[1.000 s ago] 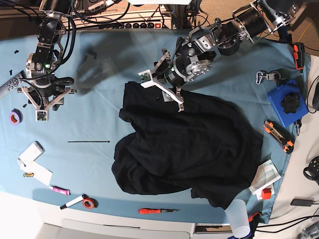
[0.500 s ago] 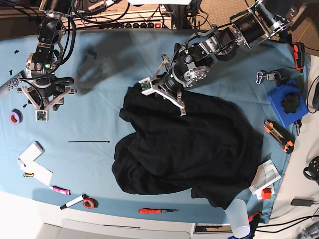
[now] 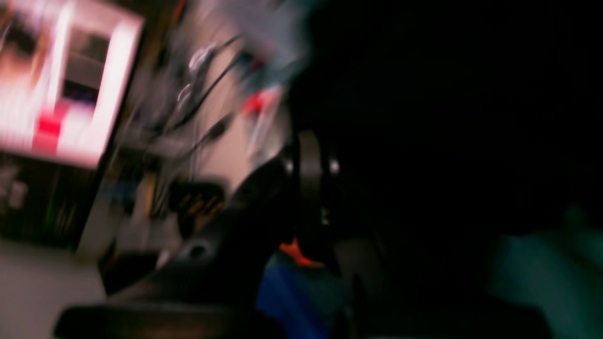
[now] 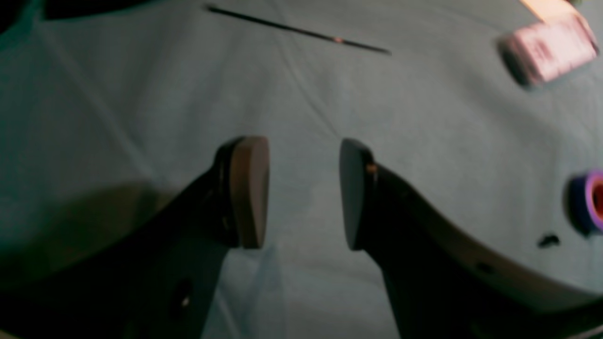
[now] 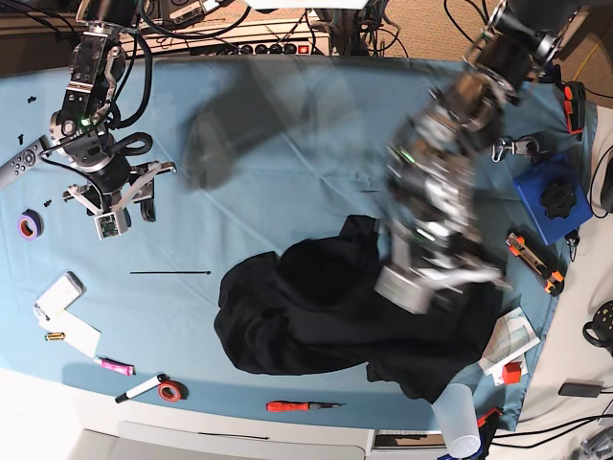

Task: Layout the t-shirt on the table in an organized manner, then fold the t-shirt properly
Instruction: 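Grasp the shirt with the left gripper and pull it outward, then grasp the shirt edge nearest the right gripper with the right gripper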

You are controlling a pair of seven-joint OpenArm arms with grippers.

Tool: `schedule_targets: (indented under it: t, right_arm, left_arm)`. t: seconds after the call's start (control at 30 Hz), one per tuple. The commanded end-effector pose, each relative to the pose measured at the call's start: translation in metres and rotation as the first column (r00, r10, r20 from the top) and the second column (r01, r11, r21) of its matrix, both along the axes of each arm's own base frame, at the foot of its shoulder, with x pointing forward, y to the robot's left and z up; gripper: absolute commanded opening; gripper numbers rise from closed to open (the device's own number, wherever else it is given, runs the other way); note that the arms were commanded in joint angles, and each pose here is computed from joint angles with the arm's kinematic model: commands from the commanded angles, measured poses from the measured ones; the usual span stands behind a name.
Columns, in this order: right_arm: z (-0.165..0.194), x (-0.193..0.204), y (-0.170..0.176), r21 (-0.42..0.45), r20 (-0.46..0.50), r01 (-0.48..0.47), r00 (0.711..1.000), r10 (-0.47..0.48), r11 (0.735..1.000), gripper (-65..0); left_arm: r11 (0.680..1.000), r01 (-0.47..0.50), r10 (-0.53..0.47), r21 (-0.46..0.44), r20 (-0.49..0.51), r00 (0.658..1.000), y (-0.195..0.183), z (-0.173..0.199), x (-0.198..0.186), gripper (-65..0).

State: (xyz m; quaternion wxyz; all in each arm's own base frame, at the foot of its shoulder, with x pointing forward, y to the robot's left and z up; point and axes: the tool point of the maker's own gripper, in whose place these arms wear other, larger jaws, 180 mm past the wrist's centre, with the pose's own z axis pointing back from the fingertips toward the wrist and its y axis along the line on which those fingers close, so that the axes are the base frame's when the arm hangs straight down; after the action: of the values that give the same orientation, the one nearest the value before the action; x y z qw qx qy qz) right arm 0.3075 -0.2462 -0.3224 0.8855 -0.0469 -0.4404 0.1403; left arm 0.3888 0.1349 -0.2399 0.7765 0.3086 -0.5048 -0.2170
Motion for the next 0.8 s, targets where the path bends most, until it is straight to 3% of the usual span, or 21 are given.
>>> schedule_targets:
  t: [0.0,0.17,0.3,0.53,0.67,0.77]
  right_arm:
    - [0.016,0.008,0.001,0.005,0.059,-0.018,0.998,0.017,1.000,-39.9]
    - [0.024,0.016,0.013,0.050,0.116,-0.053,0.992,0.047,0.997,-39.9]
    - [0.018,0.028,0.032,0.087,0.113,-0.077,0.991,0.067,0.993,-39.9]
    - [-0.018,0.053,0.085,0.151,0.027,-0.195,0.981,0.193,0.969,-39.9]
    - [-0.016,0.060,0.152,0.176,0.042,-0.385,0.922,0.384,0.906,-39.9]
    - [-0.005,0.066,0.202,0.178,0.083,-0.477,0.879,0.470,0.861,-39.9]
  left_arm:
    - [0.999,-0.018,0.020,-0.036,0.066,0.998,0.012,0.022,0.009,-65.0]
    - [0.972,-0.098,0.102,-0.214,0.005,0.995,0.068,0.022,0.014,-65.0]
    - [0.946,-0.182,0.201,-0.267,0.045,0.978,0.117,0.037,0.011,-65.0]
    - [0.950,-0.114,0.127,-0.292,0.025,0.992,0.142,0.049,0.010,-65.0]
    - [0.951,-0.105,0.120,-0.292,0.035,0.992,0.142,0.051,0.011,-65.0]
    - [0.950,-0.104,0.118,-0.296,0.032,0.992,0.142,0.051,0.011,-65.0]
